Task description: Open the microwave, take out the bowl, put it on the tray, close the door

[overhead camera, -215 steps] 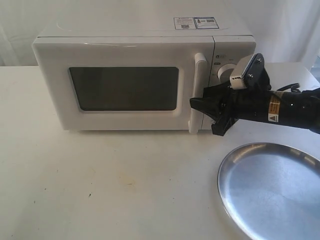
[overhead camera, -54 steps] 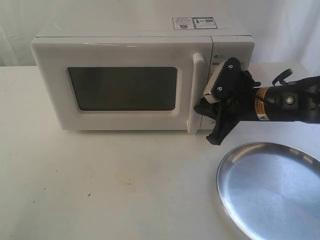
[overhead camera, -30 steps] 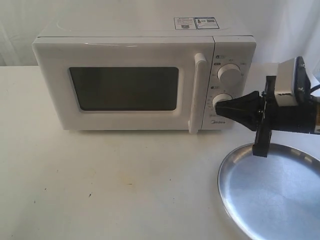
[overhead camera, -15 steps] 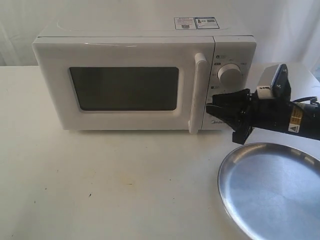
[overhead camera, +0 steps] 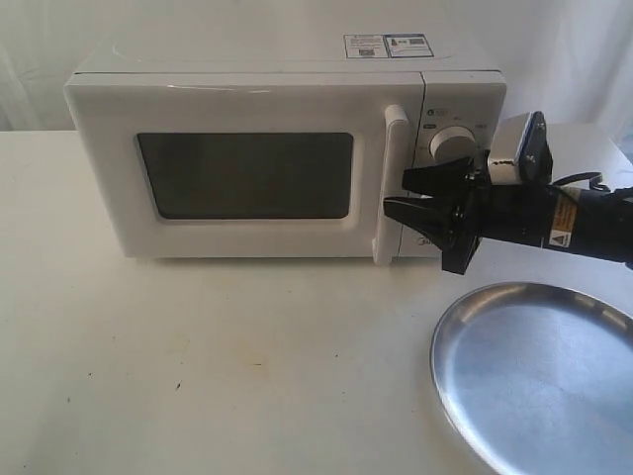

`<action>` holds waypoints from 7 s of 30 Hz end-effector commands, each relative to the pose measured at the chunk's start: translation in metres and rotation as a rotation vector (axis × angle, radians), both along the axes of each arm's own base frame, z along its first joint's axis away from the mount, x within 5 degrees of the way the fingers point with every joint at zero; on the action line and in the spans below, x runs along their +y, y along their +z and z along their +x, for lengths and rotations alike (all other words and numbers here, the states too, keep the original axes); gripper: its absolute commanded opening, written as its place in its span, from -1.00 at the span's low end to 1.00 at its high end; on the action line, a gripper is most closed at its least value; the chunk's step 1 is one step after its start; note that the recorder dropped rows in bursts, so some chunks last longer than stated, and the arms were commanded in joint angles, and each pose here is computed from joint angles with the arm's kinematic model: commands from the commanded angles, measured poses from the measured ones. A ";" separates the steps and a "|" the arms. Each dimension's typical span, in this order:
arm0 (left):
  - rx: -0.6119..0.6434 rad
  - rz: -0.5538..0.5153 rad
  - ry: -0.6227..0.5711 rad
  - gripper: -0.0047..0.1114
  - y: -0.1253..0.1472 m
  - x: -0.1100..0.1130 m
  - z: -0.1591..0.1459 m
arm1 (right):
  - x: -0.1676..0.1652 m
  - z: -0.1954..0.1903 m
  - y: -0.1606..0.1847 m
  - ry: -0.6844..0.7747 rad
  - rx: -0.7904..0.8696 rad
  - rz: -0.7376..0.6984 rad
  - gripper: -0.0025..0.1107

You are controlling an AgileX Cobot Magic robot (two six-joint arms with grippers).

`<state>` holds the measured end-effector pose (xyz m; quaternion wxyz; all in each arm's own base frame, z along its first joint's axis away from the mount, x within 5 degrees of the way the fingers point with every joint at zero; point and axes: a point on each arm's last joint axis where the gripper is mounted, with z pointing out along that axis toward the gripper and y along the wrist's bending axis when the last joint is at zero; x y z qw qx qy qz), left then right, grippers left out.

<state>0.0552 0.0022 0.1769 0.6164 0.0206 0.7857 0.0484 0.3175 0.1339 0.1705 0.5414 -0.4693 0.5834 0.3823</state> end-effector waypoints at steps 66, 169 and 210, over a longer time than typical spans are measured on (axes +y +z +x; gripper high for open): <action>-0.008 0.001 -0.004 -0.92 0.001 0.000 0.000 | 0.058 -0.079 0.071 0.452 -0.120 -0.147 -0.96; -0.008 0.001 -0.004 -0.92 0.001 0.000 0.000 | 0.044 -0.052 -0.005 -0.100 -0.137 -0.003 -0.96; -0.008 0.001 -0.004 -0.92 0.001 0.000 0.000 | 0.038 -0.093 0.005 0.364 -0.136 -0.124 -0.96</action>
